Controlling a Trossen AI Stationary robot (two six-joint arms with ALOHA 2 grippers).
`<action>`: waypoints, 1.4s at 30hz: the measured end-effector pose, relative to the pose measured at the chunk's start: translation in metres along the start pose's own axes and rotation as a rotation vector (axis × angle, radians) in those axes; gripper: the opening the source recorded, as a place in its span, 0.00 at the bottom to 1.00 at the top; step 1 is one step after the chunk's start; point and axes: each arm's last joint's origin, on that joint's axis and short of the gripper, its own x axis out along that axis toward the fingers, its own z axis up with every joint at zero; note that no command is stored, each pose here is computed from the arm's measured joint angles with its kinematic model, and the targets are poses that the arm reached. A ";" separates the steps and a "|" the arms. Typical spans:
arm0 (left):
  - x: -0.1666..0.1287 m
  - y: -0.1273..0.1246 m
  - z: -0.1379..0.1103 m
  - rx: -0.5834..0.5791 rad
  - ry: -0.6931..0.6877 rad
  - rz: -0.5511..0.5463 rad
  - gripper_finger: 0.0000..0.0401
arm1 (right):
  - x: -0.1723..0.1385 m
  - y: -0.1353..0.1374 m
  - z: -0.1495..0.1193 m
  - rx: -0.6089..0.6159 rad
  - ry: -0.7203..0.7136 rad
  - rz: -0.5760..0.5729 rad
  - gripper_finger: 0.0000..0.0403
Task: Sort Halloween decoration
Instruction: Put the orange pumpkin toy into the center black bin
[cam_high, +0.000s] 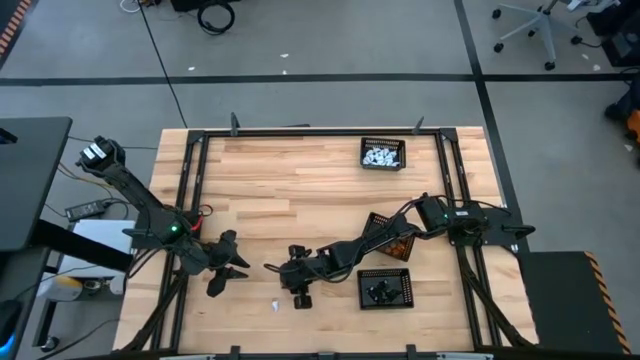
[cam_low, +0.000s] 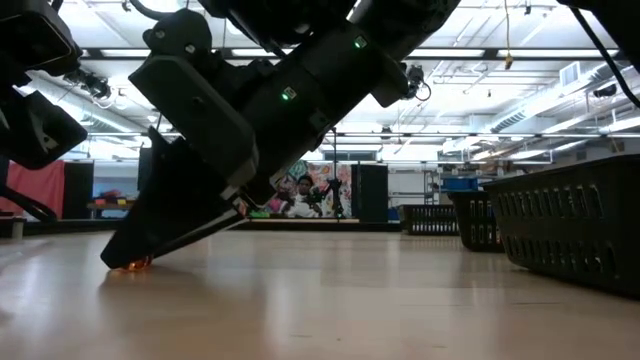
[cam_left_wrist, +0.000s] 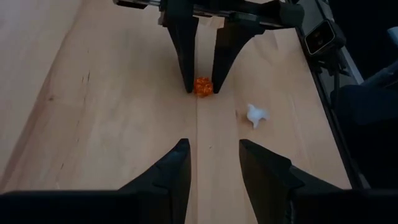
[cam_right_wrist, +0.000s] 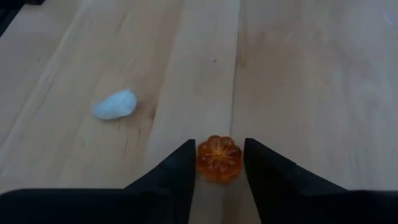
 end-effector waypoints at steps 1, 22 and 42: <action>0.000 0.000 0.000 0.000 0.000 0.000 0.36 | 0.000 0.000 0.000 0.000 0.000 -0.002 0.34; 0.000 0.000 0.000 -0.003 0.000 0.001 0.36 | -0.009 0.004 0.026 -0.030 0.015 -0.034 0.26; 0.000 0.002 0.000 0.033 -0.015 0.037 0.36 | -0.139 -0.005 0.033 0.073 0.343 -0.275 0.26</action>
